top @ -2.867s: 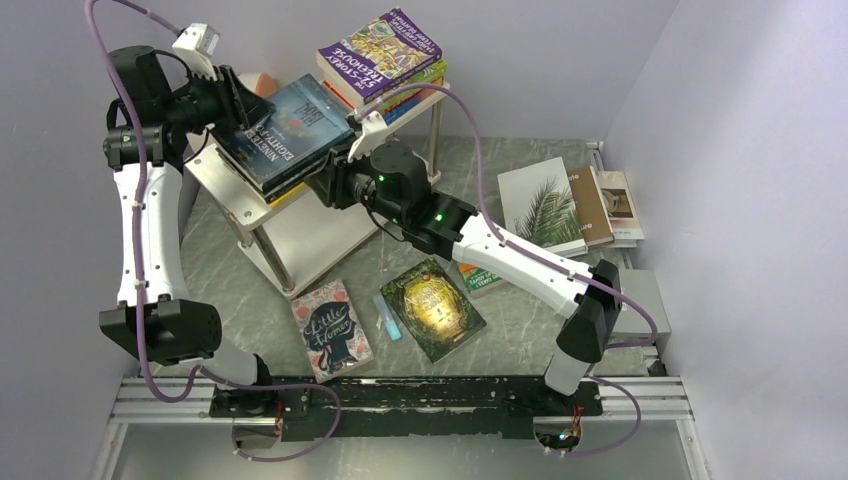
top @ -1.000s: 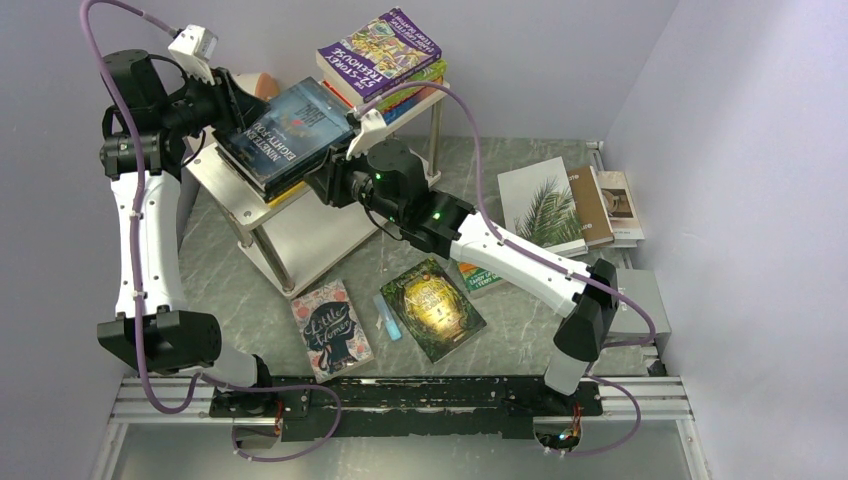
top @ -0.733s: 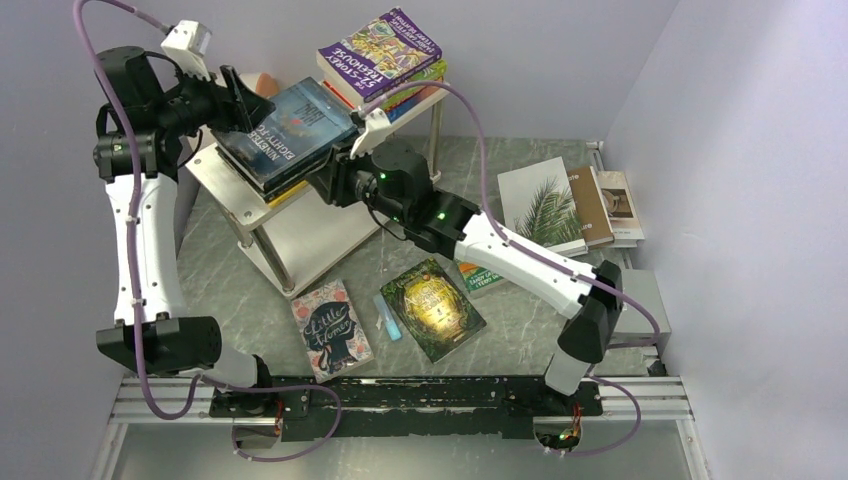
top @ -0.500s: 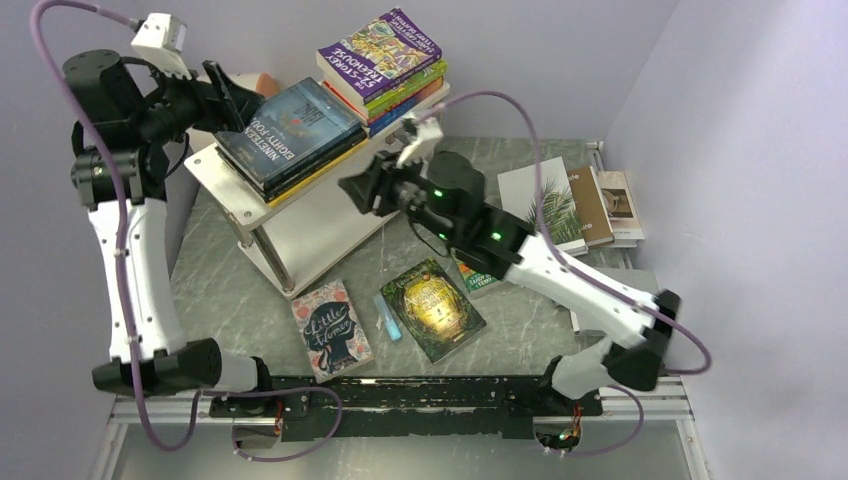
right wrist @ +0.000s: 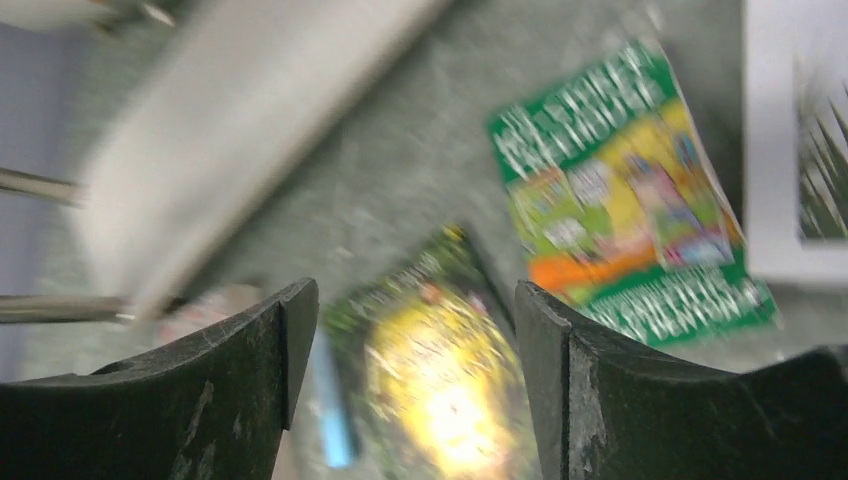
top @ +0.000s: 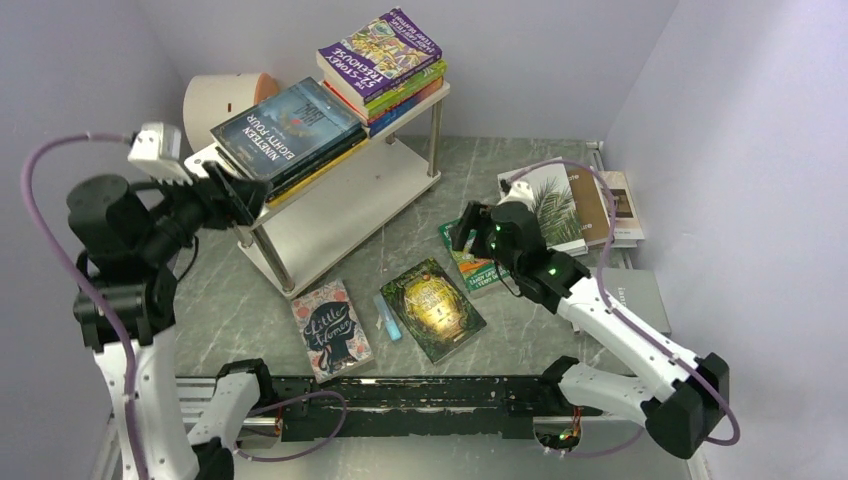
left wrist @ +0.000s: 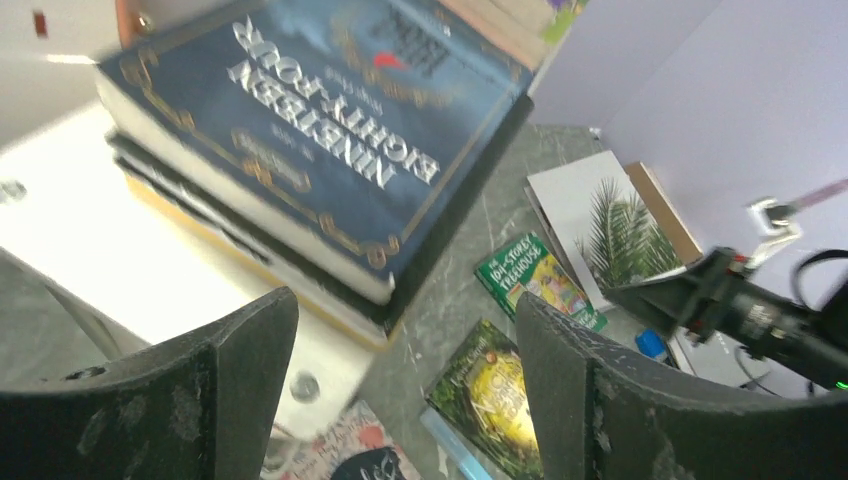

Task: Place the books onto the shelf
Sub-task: Pick up the book from the center of the board.

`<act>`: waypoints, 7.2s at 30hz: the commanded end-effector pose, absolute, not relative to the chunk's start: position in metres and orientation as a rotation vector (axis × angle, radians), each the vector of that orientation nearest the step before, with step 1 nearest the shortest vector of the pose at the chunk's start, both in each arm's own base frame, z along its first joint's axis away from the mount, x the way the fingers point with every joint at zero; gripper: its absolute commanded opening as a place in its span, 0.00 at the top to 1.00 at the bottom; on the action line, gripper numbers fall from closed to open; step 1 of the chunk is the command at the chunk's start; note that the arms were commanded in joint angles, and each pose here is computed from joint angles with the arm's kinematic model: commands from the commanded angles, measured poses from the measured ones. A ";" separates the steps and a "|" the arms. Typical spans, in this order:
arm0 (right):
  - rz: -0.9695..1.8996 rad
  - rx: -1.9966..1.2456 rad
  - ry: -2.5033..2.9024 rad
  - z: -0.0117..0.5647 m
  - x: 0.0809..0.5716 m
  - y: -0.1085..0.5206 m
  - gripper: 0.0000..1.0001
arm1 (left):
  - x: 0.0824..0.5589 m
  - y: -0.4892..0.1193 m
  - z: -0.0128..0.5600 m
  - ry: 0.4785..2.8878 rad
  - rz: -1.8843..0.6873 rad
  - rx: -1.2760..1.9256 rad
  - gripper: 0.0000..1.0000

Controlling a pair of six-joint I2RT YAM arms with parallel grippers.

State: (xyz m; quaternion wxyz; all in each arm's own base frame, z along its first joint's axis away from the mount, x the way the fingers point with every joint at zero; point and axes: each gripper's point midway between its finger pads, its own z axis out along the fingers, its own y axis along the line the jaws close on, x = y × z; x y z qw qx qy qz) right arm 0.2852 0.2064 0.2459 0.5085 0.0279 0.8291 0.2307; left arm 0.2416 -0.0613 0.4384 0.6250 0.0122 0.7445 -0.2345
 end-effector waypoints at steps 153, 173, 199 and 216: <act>2.064 0.320 1.109 0.373 0.173 0.175 1.00 | 0.212 -0.272 0.365 1.968 -1.067 -0.012 0.11; 2.057 0.076 1.185 0.389 0.153 0.194 1.00 | 0.162 -0.314 0.459 1.617 -1.481 0.319 0.54; 1.821 0.017 1.254 0.438 0.194 0.210 0.12 | 0.207 -0.259 0.592 1.200 -1.425 -0.129 0.95; 1.992 -0.031 0.941 0.503 0.191 0.240 0.37 | 0.210 -0.269 0.601 1.159 -1.501 -0.157 0.95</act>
